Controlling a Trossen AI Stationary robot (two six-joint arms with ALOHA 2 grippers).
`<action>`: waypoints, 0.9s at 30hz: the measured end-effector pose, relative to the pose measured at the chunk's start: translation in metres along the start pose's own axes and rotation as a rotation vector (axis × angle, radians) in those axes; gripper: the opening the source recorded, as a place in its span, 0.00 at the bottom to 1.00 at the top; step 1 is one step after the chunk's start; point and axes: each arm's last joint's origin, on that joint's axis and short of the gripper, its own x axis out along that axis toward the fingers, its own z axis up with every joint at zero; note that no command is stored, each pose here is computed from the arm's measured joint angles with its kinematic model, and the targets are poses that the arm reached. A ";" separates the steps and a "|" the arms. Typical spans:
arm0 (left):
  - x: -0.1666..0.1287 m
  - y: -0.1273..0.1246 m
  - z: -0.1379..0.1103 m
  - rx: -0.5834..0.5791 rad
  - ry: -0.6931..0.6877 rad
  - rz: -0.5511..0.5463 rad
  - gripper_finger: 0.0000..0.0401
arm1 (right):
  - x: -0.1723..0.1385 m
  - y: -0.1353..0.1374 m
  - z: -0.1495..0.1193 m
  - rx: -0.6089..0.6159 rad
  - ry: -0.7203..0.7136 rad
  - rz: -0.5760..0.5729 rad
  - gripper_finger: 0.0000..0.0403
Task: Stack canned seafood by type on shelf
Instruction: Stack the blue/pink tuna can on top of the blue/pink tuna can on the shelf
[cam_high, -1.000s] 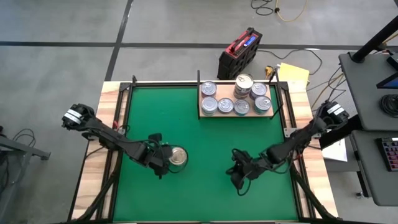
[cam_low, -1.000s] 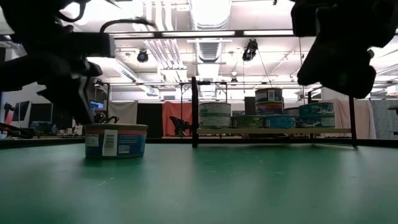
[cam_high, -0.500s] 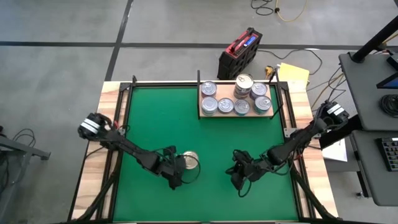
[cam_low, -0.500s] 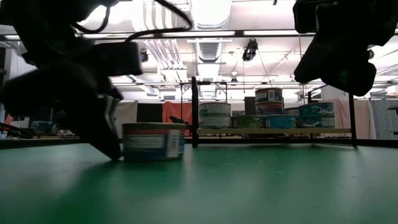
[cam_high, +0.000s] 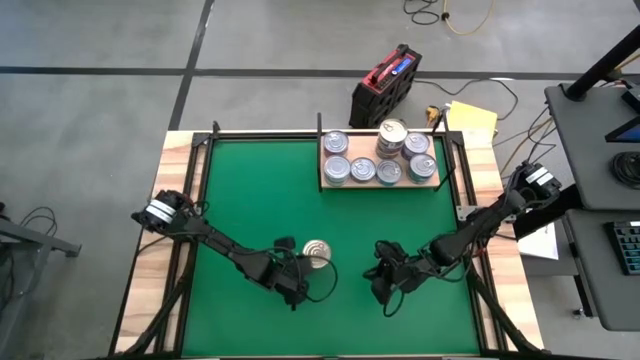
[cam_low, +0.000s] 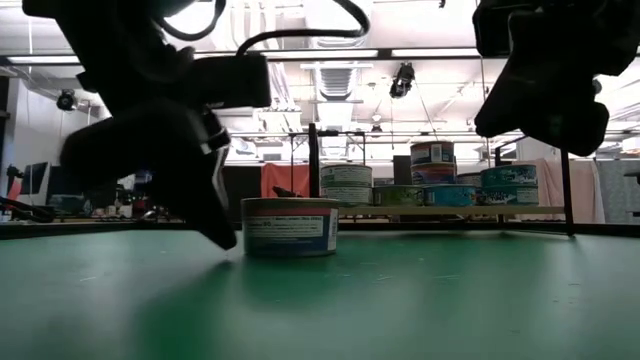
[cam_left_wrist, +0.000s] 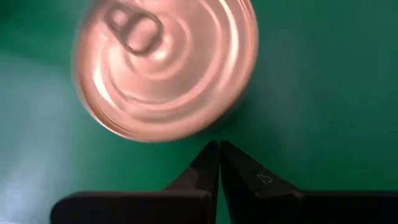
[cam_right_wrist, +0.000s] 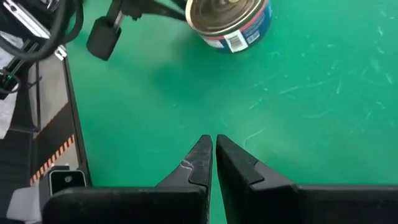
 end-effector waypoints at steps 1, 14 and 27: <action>0.000 0.000 -0.001 0.008 0.015 -0.016 0.00 | 0.000 0.000 0.000 0.000 -0.003 -0.002 0.03; -0.010 -0.003 0.003 0.039 0.068 -0.045 0.00 | 0.006 -0.010 0.015 -0.044 -0.095 -0.075 0.03; -0.029 0.010 0.036 0.221 -0.013 0.071 0.00 | 0.017 -0.027 0.039 -0.141 -0.090 -0.130 0.04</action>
